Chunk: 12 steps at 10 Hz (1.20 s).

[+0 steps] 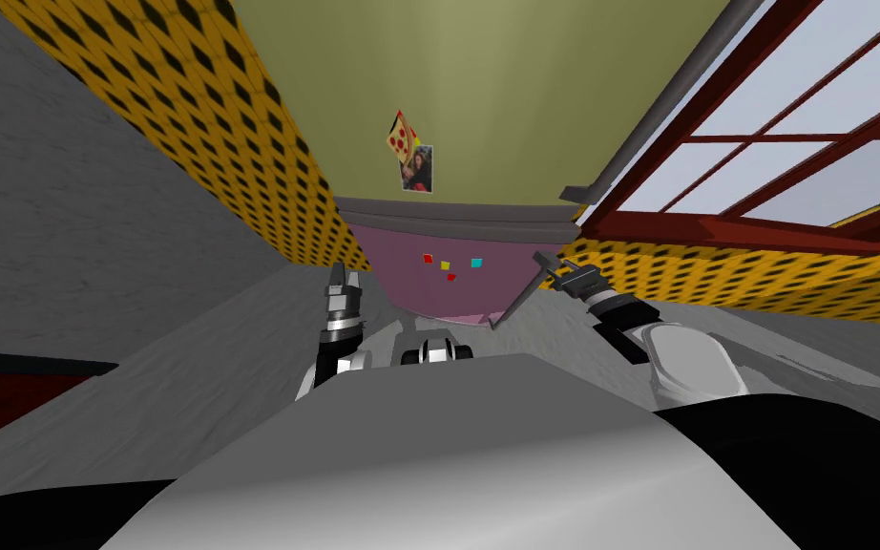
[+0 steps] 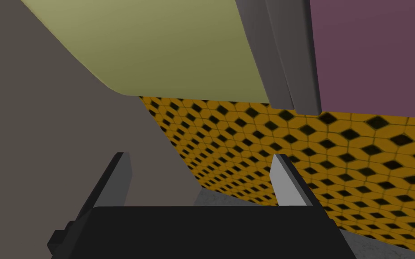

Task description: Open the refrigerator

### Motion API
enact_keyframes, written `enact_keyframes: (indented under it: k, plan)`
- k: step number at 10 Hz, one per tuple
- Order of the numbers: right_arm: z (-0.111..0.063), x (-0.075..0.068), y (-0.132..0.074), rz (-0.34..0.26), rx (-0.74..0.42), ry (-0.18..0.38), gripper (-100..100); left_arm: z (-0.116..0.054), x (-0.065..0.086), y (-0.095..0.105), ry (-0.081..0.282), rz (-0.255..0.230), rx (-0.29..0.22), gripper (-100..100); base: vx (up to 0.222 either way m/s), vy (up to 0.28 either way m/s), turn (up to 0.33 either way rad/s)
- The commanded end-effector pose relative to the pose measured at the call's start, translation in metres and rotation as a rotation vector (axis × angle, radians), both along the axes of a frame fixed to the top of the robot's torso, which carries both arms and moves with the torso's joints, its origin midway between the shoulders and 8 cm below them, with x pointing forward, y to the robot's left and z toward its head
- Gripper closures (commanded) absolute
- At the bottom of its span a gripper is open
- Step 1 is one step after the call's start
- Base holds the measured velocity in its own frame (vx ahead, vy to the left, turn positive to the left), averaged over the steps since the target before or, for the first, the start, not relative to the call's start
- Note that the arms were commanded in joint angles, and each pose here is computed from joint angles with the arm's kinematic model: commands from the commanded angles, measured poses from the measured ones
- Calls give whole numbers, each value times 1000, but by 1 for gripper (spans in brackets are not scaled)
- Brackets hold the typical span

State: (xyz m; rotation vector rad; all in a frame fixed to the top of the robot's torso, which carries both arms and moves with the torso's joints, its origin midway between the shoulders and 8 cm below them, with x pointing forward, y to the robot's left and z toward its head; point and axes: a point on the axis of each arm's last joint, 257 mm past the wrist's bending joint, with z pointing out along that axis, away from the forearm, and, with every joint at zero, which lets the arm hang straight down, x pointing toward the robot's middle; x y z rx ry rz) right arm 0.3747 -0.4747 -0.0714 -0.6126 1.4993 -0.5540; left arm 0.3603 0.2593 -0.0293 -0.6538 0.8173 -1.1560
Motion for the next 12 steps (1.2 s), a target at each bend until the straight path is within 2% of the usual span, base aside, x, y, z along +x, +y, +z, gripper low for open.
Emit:
enact_keyframes:
  k: [1, 3, 5, 8, 9, 11, 12]
  plan:
    - [-3, -11, -10, -37, 5, 9, 100, 0, 0, 0, 0, 0, 0, 0, -141, 332, -200]
    - [-3, -16, -15, -56, 5, 10, 100, 0, 0, 0, 0, 0, 0, 0, -219, 288, -146]
    - [-2, -26, -26, -94, 5, 11, 100, 0, 0, 0, 0, 0, 0, 0, -108, 269, -150]
    - [0, -42, -41, -151, 3, 13, 100, 0, 0, 0, 0, 0, 0, 0, -234, 341, -188]
    - [3, -38, -39, -142, -1, 5, 100, 0, 0, 0, 0, 0, 0, 0, -143, 177, -72]
    - [-1, -51, -50, -185, 5, 14, 100, 0, 0, 0, 0, 0, 0, 0, -74, 212, -166]
    - [-1, -51, -50, -185, 5, 14, 100, 0, 0, 0, 0, 0, 0, 0, -68, 258, -76]
